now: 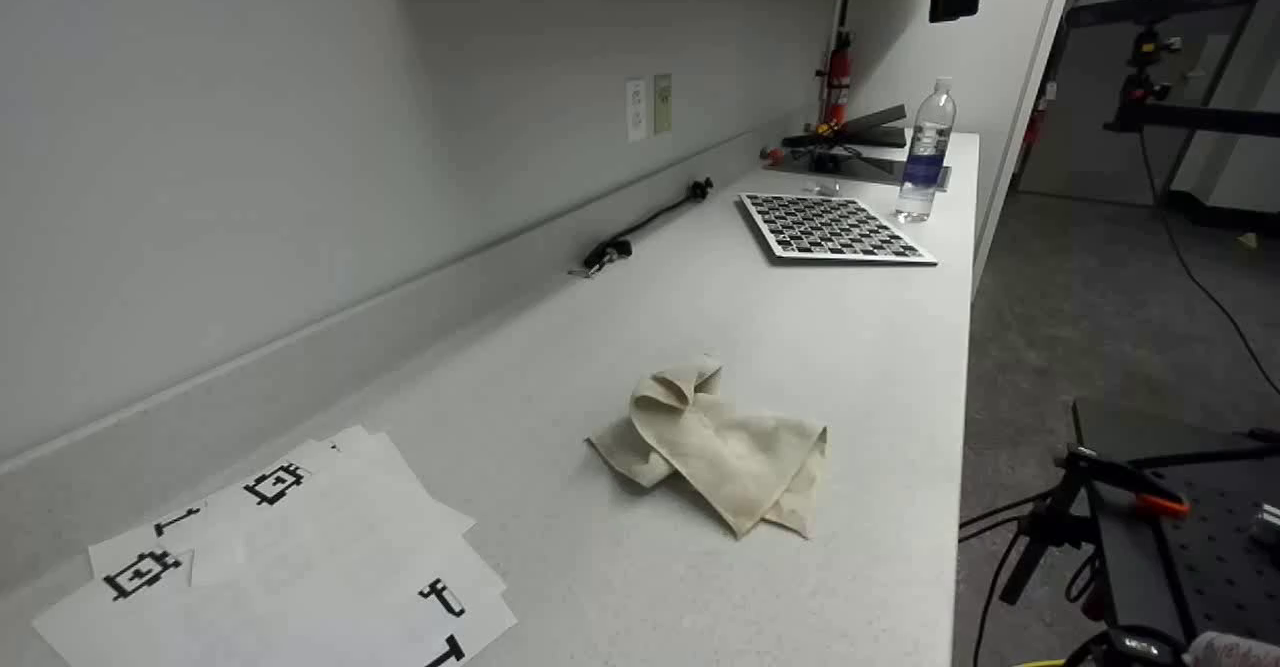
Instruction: Use the cloth to wipe the counter
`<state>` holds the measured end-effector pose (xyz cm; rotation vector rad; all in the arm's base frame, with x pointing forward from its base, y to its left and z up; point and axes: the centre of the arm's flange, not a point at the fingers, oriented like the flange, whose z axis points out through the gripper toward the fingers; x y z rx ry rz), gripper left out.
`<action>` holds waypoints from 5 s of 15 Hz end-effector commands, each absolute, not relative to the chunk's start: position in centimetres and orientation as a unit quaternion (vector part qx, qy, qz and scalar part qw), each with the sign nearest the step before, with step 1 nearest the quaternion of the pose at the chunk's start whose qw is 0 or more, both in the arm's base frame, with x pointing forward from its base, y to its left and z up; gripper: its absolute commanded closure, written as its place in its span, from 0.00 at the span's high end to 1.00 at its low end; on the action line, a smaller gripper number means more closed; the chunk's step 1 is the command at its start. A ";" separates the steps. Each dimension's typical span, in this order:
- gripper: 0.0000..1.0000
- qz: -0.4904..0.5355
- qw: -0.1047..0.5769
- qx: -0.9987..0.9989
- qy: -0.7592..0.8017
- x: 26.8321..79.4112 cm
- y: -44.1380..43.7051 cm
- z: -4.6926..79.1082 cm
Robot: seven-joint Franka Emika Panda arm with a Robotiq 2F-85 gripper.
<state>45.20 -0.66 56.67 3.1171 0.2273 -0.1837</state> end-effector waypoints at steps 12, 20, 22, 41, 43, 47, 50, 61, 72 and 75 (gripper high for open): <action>1.00 -0.059 0.005 0.996 0.073 45.2 -0.7 56.6; 1.00 -0.059 0.005 0.996 0.073 45.2 -0.7 56.6; 1.00 -0.059 0.005 0.996 0.073 45.2 -0.7 56.6; 1.00 -0.096 0.011 0.991 0.088 44.8 0.4 51.9; 1.00 -0.110 0.006 0.990 0.089 44.7 0.5 49.8; 1.00 -0.123 0.011 0.989 0.084 45.5 0.9 45.9; 1.00 -0.129 0.017 0.987 0.094 46.4 2.1 42.9; 1.00 -0.056 0.072 0.990 0.110 51.5 6.3 34.4; 1.00 0.001 0.059 0.992 0.112 56.5 9.4 30.1; 1.00 -0.014 0.055 0.992 0.116 56.5 9.7 29.2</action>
